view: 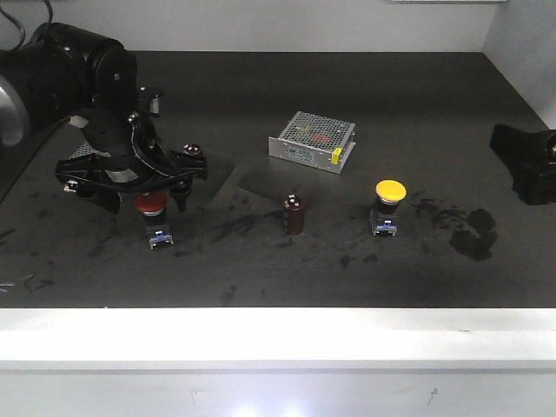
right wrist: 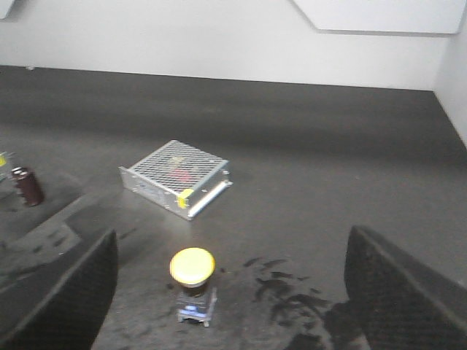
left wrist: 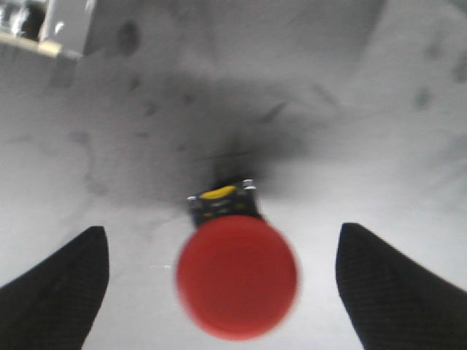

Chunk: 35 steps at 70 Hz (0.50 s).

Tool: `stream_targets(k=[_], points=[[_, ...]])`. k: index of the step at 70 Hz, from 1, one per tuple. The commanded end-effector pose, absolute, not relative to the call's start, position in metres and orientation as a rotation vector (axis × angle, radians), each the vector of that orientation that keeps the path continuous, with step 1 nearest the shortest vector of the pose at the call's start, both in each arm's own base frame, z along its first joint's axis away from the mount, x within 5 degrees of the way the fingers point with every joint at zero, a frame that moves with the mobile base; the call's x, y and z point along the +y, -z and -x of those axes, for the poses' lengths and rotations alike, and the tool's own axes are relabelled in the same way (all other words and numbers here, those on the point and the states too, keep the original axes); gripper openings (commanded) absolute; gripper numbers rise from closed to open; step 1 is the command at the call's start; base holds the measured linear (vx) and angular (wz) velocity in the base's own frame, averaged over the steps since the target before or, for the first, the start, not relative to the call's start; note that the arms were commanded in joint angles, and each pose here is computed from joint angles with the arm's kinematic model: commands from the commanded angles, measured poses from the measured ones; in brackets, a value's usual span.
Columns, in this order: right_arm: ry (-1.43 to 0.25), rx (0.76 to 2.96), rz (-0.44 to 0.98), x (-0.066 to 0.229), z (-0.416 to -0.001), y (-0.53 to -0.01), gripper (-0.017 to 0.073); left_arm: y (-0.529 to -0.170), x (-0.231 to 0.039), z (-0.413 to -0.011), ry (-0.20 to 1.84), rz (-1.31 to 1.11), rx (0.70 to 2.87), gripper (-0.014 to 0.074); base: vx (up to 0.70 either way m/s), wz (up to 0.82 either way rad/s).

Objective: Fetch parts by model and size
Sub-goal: 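Close the left gripper on the red-capped switch body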

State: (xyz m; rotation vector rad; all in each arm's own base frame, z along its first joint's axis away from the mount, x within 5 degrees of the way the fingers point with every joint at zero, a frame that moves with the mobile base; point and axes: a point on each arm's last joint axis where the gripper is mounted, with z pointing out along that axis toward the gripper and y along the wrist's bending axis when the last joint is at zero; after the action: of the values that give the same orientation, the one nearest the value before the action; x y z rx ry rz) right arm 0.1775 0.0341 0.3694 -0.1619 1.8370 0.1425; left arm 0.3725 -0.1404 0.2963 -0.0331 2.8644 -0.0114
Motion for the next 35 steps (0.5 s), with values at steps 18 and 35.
stream_targets(k=[18,35], points=[[-0.137,1.729,0.180,0.036,-0.178,-0.386,0.0594,-0.314,-0.145,-0.374,0.099,0.062,2.761,0.0587,0.00,0.00],[-0.137,1.733,0.181,0.036,-0.178,-0.386,0.0594,-0.287,-0.147,-0.382,0.036,0.060,2.848,0.0587,0.00,0.00]])
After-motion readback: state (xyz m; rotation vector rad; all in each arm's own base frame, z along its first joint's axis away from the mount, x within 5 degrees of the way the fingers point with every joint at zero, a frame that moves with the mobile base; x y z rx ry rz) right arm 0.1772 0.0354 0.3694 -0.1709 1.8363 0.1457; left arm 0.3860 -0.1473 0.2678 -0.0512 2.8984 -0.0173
